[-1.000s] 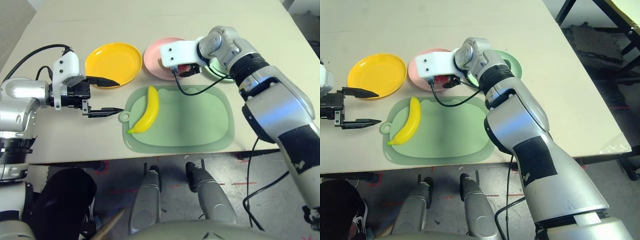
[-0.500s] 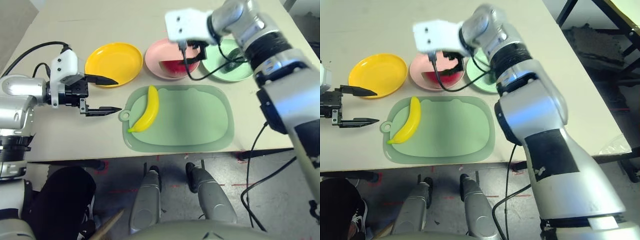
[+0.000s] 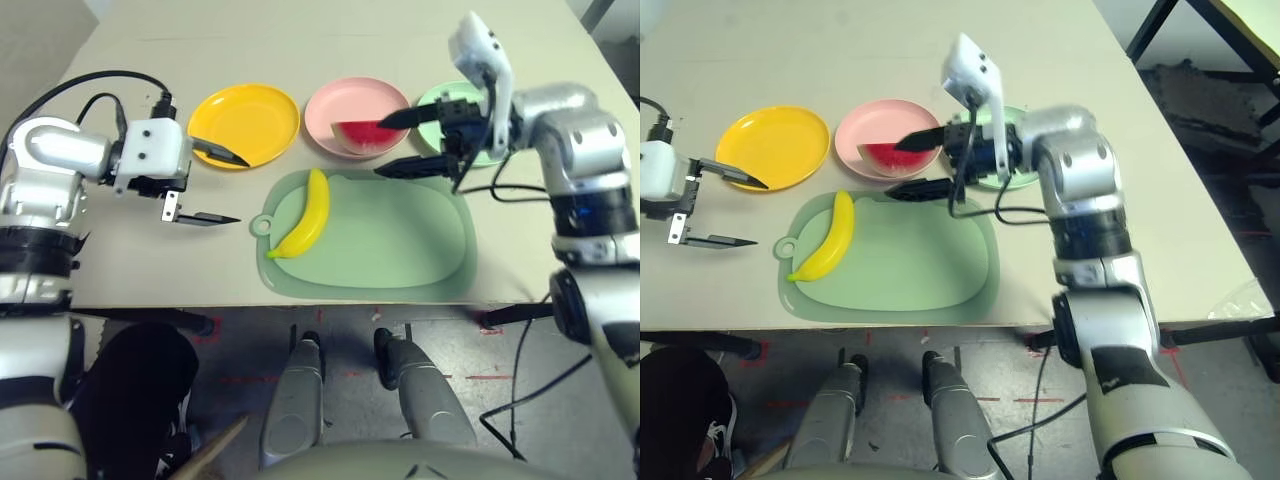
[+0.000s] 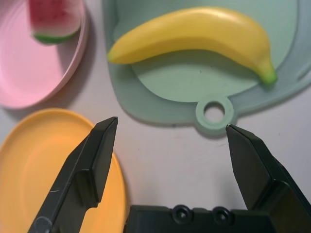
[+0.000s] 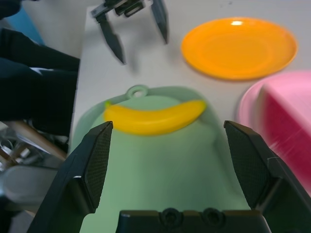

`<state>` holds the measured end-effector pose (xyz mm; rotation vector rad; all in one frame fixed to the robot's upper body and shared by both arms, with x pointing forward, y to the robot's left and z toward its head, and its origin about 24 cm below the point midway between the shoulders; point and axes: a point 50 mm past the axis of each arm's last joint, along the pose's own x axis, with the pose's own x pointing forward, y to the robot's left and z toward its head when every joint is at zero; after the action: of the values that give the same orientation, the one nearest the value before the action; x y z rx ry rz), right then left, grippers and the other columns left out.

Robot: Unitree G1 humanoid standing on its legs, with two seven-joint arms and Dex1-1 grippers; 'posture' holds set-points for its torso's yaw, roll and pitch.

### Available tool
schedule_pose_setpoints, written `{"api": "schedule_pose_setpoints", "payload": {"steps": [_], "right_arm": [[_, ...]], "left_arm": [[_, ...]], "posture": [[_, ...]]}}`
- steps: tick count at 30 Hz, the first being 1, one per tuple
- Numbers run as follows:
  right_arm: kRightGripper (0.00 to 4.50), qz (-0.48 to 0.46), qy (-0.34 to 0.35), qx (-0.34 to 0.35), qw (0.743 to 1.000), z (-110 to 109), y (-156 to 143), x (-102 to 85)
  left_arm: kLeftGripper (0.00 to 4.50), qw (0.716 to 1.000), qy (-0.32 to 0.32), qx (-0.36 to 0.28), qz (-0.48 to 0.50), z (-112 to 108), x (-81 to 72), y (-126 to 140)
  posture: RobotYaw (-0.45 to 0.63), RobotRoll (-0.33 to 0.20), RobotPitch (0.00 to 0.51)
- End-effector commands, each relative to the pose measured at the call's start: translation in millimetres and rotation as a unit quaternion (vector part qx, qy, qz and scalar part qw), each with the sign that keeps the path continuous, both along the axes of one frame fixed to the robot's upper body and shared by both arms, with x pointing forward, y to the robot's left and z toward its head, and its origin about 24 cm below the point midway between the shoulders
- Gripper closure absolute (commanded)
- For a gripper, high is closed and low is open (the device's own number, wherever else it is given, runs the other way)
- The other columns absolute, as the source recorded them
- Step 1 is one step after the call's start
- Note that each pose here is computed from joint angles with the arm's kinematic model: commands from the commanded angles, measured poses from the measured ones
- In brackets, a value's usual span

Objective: Place the fruits into color-matched plates.

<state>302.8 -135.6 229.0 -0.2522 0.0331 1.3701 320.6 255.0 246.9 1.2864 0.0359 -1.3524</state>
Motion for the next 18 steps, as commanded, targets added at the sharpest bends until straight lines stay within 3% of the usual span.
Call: {"api": "schedule_pose_setpoints", "payload": {"steps": [1, 10, 18], "right_arm": [[0.03, -0.019, -0.022, 0.045, 0.999, -18.0, -2.4, -16.2], [0.03, -0.148, -0.089, 0.069, 0.983, -94.0, -26.2, -34.6], [0.03, -0.206, -0.114, 0.105, 0.966, -108.5, -29.2, -54.7]], "left_arm": [[0.0, 0.997, -0.027, 0.05, -0.047, 4.5, 10.1, -17.1], [0.0, 0.985, -0.053, 0.083, -0.144, 9.9, 24.1, -65.3], [0.0, 0.976, -0.041, 0.082, -0.196, 5.9, 26.2, -96.7]], "posture": [[0.01, 0.0, 0.328], [0.01, 0.0, 0.33], [-0.01, 0.0, 0.329]]}}
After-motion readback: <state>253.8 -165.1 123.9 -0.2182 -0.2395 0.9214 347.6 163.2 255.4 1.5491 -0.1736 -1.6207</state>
